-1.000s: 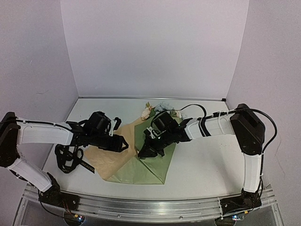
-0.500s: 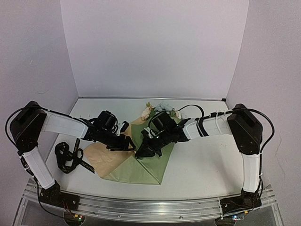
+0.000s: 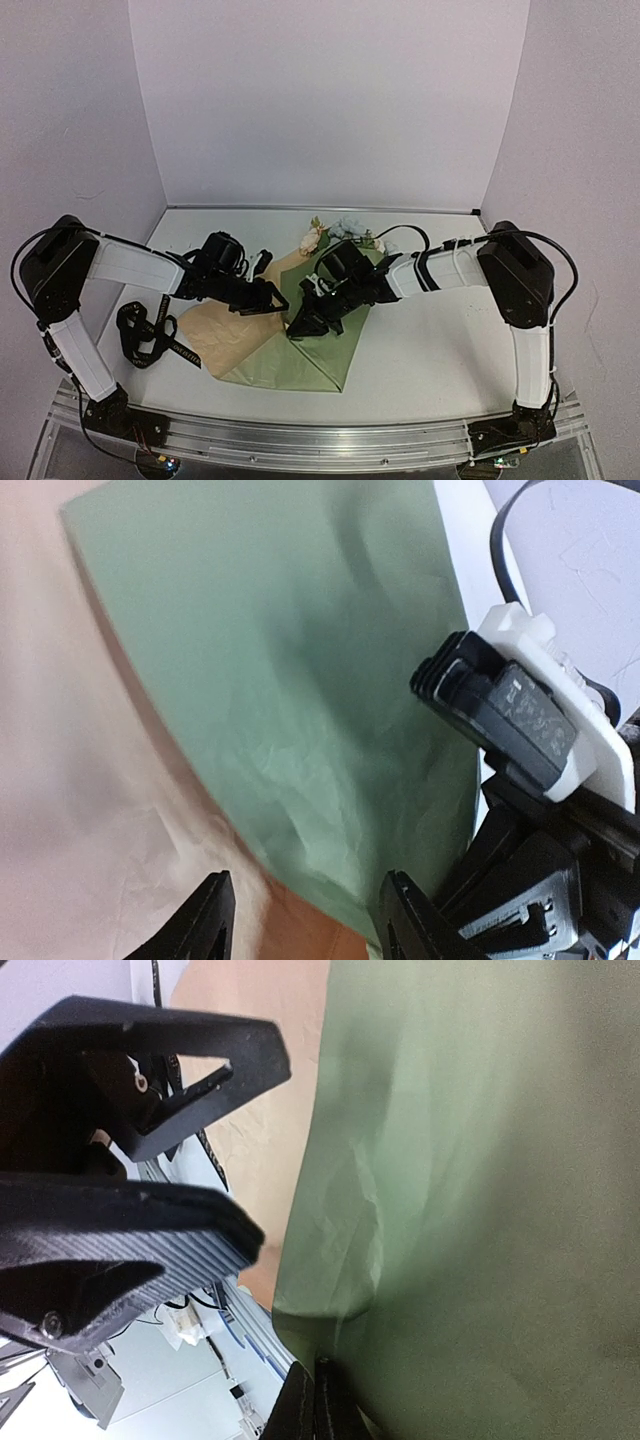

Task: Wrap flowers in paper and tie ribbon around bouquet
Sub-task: Fold the one-fourth-folded wrapping paper at the center of the board.

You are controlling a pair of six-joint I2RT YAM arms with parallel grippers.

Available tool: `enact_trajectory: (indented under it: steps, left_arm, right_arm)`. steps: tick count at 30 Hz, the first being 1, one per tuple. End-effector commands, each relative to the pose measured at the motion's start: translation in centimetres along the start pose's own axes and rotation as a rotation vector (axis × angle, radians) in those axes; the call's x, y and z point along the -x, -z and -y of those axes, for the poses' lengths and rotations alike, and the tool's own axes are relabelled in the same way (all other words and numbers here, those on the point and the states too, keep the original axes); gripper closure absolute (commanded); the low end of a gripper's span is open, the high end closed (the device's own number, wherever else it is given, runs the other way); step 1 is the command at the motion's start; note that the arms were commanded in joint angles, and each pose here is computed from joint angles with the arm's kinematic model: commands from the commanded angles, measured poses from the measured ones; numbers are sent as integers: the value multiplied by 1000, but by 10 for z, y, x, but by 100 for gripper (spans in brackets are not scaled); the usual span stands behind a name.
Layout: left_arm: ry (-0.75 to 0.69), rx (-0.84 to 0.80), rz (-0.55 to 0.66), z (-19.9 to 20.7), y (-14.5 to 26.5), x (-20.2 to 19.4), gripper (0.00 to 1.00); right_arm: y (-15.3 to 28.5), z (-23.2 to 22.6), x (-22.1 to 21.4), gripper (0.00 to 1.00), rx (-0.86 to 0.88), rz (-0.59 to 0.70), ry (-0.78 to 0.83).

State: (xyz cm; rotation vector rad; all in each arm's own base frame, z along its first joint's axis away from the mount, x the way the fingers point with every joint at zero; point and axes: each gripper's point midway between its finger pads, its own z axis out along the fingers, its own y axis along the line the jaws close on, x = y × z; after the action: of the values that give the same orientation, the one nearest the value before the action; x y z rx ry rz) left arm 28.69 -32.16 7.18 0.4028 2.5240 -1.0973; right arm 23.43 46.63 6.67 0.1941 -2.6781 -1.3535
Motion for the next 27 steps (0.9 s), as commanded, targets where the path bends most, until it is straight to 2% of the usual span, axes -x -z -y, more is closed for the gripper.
enact_trajectory:
  steps: [1,3,7,17,23,27]
  left_arm:
    - [-14,-49,65,15,14,14,45]
    - [-8,-47,52,12,8,14,41]
    - [-1,-66,25,11,-4,15,41]
    - [8,-68,-18,9,-16,16,46]
    - [25,-78,-37,5,-18,13,53]
    - [37,-69,-47,2,-18,9,53]
  right_arm:
    - [-4,-9,6,100,22,1,12]
    - [-5,-8,6,100,21,0,11]
    - [-4,-8,6,100,18,-1,11]
    - [-1,-1,2,100,6,-6,11]
    - [0,-1,0,100,10,-13,13]
    - [2,-6,0,100,20,-13,21]
